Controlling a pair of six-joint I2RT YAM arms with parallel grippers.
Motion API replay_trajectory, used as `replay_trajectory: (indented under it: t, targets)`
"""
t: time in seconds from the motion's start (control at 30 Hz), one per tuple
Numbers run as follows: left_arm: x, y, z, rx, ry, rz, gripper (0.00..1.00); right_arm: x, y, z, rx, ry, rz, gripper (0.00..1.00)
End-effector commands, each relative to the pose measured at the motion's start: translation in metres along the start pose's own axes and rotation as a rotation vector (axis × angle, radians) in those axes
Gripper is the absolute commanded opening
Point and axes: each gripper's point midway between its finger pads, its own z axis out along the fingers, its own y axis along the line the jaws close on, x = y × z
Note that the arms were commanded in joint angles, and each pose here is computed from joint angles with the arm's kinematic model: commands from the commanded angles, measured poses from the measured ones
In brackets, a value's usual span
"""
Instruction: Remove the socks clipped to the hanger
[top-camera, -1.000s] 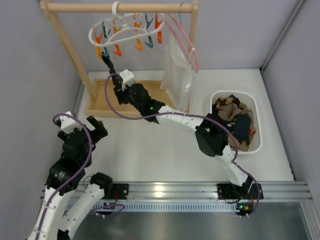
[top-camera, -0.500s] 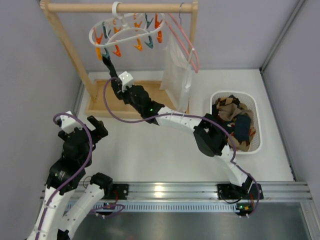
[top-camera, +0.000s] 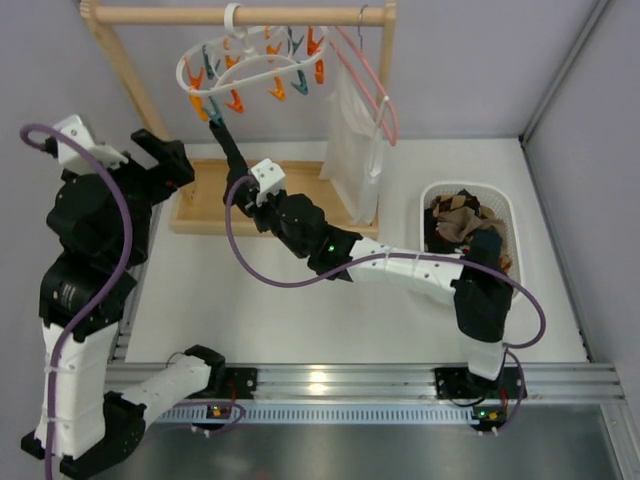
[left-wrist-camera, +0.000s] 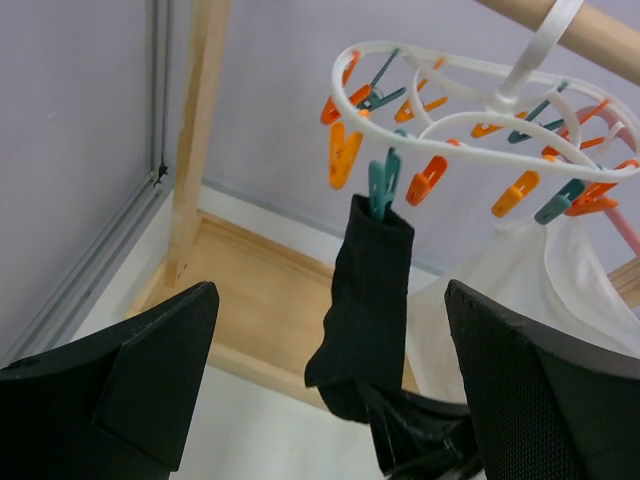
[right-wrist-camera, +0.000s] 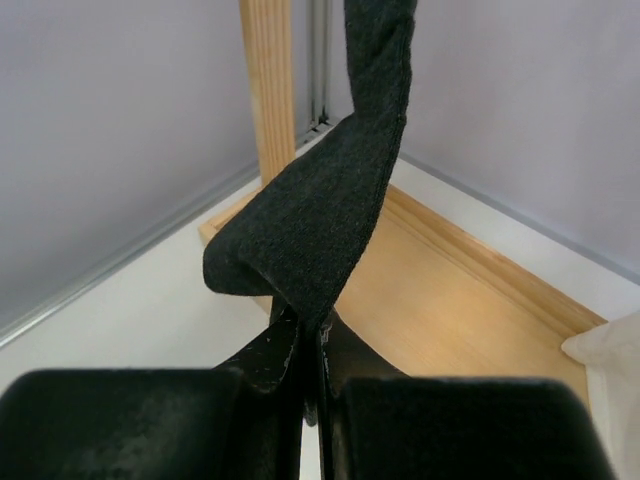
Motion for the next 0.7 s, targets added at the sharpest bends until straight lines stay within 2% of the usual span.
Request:
replay_trajectory:
  t: [0.0,0.03,0.1,0.3,0.5,0.67]
  targets:
    - [-0.001,-0.031,0.032,0.041,0.036,0.060,0.98,-0.050,-0.005,-0.025,0.007,-0.093,0.066,0.00]
    - [0.009,-0.041,0.051,0.041,0.068,0.096,0.98,-0.050,-0.005,-0.029,0.005,-0.082,0.061,0.00]
    - [-0.006,-0.054,0.056,0.068,0.046,0.090,0.98,-0.058,-0.004,-0.039,-0.004,-0.085,0.064,0.00]
    - [-0.002,-0.074,0.097,0.039,0.057,0.127,0.98,-0.069,-0.001,-0.058,-0.012,-0.091,0.054,0.00]
    - [0.026,-0.072,0.114,-0.004,0.110,0.143,0.98,-0.072,0.006,-0.064,-0.019,-0.089,0.031,0.00]
    - [0.033,-0.069,0.124,-0.043,0.116,0.174,0.92,-0.070,0.015,-0.064,-0.014,-0.084,-0.010,0.00]
